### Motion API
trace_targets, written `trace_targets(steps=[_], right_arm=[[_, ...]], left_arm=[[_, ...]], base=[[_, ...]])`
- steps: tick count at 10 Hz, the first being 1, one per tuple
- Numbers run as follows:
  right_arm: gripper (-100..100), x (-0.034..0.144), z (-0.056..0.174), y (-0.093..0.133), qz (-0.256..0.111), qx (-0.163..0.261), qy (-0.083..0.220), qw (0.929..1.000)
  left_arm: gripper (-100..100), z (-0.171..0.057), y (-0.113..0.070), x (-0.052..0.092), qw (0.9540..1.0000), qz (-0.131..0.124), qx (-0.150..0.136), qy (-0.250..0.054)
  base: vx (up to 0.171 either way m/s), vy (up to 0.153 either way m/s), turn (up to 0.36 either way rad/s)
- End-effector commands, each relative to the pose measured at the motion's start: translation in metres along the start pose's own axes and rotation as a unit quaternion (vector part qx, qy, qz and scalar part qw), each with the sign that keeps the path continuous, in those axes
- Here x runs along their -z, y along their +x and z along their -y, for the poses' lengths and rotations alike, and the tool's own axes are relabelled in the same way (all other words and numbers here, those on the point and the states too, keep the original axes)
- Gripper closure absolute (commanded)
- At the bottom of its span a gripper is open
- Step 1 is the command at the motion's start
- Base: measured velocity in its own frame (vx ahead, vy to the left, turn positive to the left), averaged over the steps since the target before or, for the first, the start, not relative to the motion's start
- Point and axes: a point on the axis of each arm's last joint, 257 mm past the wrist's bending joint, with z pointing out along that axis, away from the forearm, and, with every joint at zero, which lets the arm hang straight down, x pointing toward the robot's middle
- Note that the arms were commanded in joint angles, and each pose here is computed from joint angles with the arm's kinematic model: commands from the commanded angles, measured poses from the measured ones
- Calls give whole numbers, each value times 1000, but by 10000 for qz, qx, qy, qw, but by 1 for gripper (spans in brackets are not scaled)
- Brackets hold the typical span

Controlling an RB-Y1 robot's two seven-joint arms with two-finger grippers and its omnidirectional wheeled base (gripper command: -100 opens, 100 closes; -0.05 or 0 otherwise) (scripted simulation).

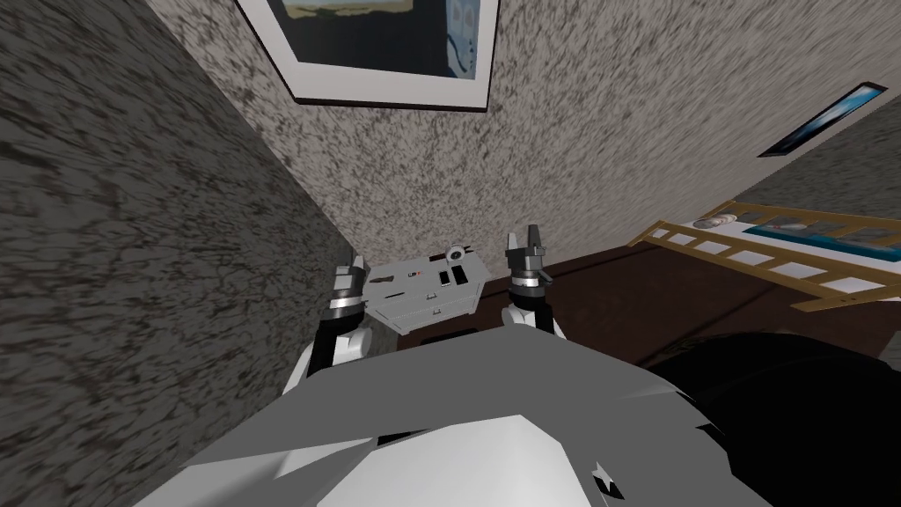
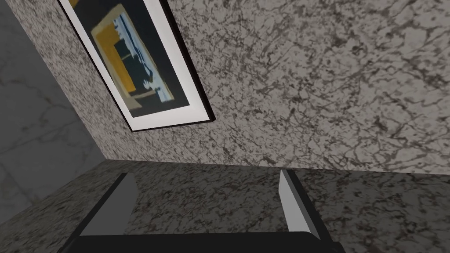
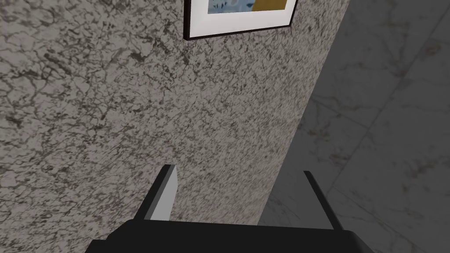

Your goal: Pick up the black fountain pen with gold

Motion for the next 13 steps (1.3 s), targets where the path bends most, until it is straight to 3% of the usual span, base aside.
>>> trace_targets(steps=[1,7,11,13], right_arm=[[0,0,0,0,0,0,0,10000],[0,0,0,0,0,0,0,10000],[0,0,0,0,0,0,0,10000],[0,0,0,0,0,0,0,10000]], left_arm=[[-100,-17,-1,1,9997,-48,-17,-245],[-100,-87,-11,3,9926,-191,-69,-1200],[-100,-138,-21,10,9810,-256,-85,-1920],[-100,-164,-26,16,9725,-282,-84,-2311]], base=[[-11,-46,-23],[-2,-50,-27],[-3,-57,-31],[4,-56,-30]])
